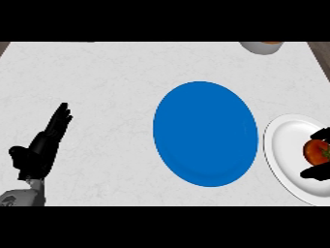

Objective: Pick the tomato from the plate and place it in the plate

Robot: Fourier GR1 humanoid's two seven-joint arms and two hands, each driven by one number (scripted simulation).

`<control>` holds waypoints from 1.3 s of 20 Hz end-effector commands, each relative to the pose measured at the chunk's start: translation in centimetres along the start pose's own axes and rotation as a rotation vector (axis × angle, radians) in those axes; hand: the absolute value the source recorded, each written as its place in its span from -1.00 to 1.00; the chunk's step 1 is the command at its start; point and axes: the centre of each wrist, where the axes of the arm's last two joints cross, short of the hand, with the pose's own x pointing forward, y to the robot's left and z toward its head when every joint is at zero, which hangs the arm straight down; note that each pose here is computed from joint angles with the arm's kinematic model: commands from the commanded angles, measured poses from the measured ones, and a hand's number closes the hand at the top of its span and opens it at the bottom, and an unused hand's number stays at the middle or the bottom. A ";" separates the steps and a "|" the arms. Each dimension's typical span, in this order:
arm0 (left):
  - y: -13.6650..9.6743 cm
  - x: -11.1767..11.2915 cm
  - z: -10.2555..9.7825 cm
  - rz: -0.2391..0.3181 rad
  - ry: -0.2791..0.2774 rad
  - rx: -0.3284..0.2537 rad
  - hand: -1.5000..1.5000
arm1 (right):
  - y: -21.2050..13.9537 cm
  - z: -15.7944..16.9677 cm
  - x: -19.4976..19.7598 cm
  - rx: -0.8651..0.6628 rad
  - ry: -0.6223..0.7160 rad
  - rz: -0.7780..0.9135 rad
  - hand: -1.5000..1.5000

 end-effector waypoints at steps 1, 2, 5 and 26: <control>1.0 -0.8 1.8 0.013 -0.004 -0.008 0.00 | 0.7 -0.9 -0.5 -0.036 -0.028 0.008 1.00; 1.0 0.6 0.4 -0.005 0.011 0.016 0.00 | 4.3 2.3 0.2 -0.009 -0.001 0.016 1.00; 1.4 0.4 0.2 0.002 0.005 0.031 0.00 | 3.1 7.3 -3.7 0.075 0.078 0.101 1.00; 2.4 0.8 0.8 -0.006 -0.002 0.025 0.00 | -5.9 26.0 8.1 -0.447 -0.191 0.098 1.00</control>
